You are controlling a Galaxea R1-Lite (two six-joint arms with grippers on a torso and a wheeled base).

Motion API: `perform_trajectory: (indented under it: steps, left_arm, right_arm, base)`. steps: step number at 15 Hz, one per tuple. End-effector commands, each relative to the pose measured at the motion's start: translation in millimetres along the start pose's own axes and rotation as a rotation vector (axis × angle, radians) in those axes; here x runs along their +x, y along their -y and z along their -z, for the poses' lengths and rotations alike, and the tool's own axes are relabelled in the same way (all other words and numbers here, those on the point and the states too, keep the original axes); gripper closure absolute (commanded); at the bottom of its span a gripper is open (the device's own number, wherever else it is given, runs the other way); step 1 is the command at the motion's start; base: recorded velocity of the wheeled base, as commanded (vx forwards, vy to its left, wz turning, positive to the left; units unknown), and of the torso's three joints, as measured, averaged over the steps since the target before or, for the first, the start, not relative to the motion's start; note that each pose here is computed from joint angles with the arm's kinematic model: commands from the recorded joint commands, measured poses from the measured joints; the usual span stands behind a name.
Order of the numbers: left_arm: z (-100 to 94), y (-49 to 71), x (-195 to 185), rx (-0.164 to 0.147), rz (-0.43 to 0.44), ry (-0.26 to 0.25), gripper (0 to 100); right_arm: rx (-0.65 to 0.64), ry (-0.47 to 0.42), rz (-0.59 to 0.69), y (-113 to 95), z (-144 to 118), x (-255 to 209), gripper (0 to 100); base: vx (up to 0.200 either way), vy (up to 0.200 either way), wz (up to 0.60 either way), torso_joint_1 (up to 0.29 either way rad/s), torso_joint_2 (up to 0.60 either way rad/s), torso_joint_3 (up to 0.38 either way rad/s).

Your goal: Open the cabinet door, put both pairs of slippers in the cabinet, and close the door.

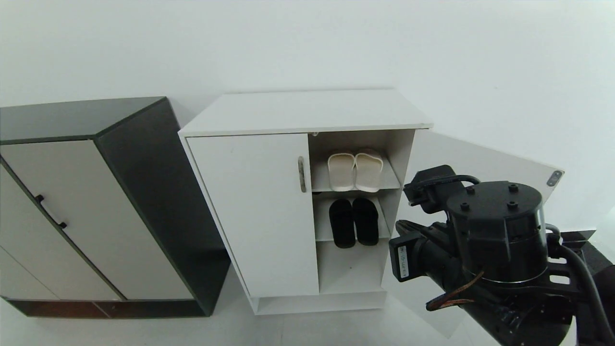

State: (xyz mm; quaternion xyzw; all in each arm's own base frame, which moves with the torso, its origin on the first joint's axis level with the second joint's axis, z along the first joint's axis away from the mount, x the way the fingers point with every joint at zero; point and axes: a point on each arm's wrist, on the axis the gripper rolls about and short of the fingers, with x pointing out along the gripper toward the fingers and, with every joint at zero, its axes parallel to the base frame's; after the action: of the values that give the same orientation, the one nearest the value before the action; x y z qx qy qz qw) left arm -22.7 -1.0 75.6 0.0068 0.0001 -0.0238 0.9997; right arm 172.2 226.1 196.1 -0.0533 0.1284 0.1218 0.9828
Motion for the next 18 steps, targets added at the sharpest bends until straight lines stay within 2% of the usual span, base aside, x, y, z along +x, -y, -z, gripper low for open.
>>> perform_trajectory:
  steps: [1, 15, 18]
  left_arm:
    - [0.0, 0.0, 0.0, 0.0, 0.0, 0.0, 100]
    - [0.0, 0.0, 0.0, 0.0, 0.001, 0.0, 100]
    - [0.0, 0.0, 0.0, 0.0, 0.001, 0.0, 100]
  right_arm:
    - [-0.004, 0.002, 0.0, 0.2, -0.5, -0.4, 100]
    - [-0.011, -0.005, 0.008, 2.9, 1.5, 0.9, 100]
    - [-0.02, -0.016, 0.011, 2.1, 4.5, 4.3, 100]
  base:
    - [0.0, 0.0, 0.0, 0.183, -0.48, -0.31]
    - [0.0, 0.0, 0.0, 0.225, -0.54, -0.319]
    - [0.0, 0.0, 0.0, 0.12, -0.24, -0.133]
